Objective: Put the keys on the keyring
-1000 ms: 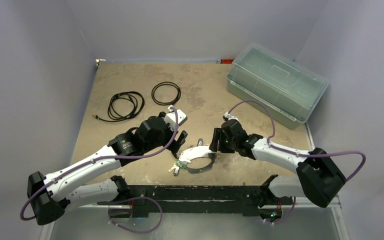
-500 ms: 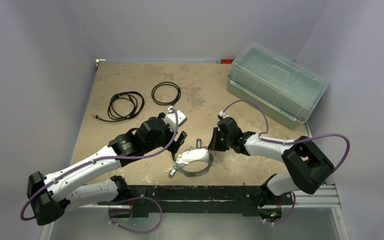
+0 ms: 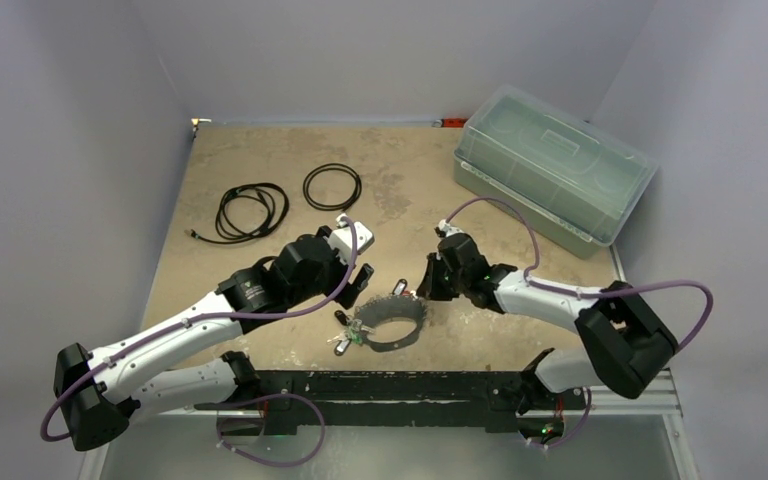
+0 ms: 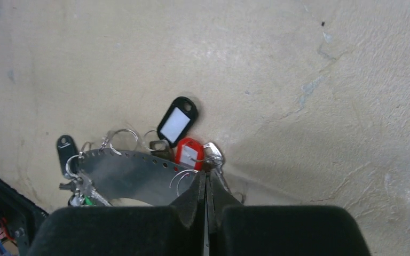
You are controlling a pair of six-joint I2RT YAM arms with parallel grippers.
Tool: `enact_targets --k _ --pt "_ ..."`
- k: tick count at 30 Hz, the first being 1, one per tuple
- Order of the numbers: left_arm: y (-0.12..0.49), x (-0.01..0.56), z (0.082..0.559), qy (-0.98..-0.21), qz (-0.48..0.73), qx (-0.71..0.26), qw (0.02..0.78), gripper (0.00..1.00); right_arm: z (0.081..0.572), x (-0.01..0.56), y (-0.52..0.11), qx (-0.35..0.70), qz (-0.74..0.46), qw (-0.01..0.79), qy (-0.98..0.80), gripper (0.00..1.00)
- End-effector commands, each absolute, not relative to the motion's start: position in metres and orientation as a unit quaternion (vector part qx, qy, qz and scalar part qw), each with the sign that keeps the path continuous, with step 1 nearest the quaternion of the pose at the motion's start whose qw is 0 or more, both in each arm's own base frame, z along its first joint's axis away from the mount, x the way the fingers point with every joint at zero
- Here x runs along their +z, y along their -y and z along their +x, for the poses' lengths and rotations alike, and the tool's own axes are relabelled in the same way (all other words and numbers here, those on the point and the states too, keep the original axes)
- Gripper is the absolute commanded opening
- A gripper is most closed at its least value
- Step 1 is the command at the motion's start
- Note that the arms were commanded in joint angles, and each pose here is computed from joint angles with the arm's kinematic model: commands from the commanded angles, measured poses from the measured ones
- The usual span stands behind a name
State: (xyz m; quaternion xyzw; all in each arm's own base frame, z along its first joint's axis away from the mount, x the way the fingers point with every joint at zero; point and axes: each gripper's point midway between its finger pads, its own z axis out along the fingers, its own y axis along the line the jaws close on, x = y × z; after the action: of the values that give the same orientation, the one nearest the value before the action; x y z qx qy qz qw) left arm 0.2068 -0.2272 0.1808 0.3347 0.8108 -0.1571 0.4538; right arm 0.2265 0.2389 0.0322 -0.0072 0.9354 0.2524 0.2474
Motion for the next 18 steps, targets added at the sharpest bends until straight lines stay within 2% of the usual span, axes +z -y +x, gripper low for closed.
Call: enact_targets --k 1,7,14,15,17,18 --pt "0.231 0.196 0.205 -0.795 0.336 -0.176 0.474 0.75 0.234 0.068 -0.248 0.300 -0.036 0.302 -0.904 0.00" --pt "0.232 0.211 0.204 -0.779 0.329 -0.196 0.496 0.75 0.237 0.090 -0.240 0.302 -0.051 0.348 -0.886 0.00" --pt "0.233 0.213 0.203 -0.778 0.327 -0.202 0.498 0.75 0.236 0.080 -0.226 0.263 -0.037 0.343 -0.901 0.00" --pt "0.234 0.214 0.204 -0.777 0.327 -0.202 0.498 0.75 0.236 0.080 -0.225 0.261 -0.032 0.339 -0.903 0.06" --pt "0.234 0.212 0.204 -0.779 0.327 -0.201 0.496 0.75 0.234 0.074 -0.217 0.239 -0.018 0.328 -0.914 0.39" --pt "0.234 0.211 0.204 -0.779 0.328 -0.200 0.495 0.75 0.232 0.071 -0.215 0.231 -0.015 0.319 -0.919 0.50"
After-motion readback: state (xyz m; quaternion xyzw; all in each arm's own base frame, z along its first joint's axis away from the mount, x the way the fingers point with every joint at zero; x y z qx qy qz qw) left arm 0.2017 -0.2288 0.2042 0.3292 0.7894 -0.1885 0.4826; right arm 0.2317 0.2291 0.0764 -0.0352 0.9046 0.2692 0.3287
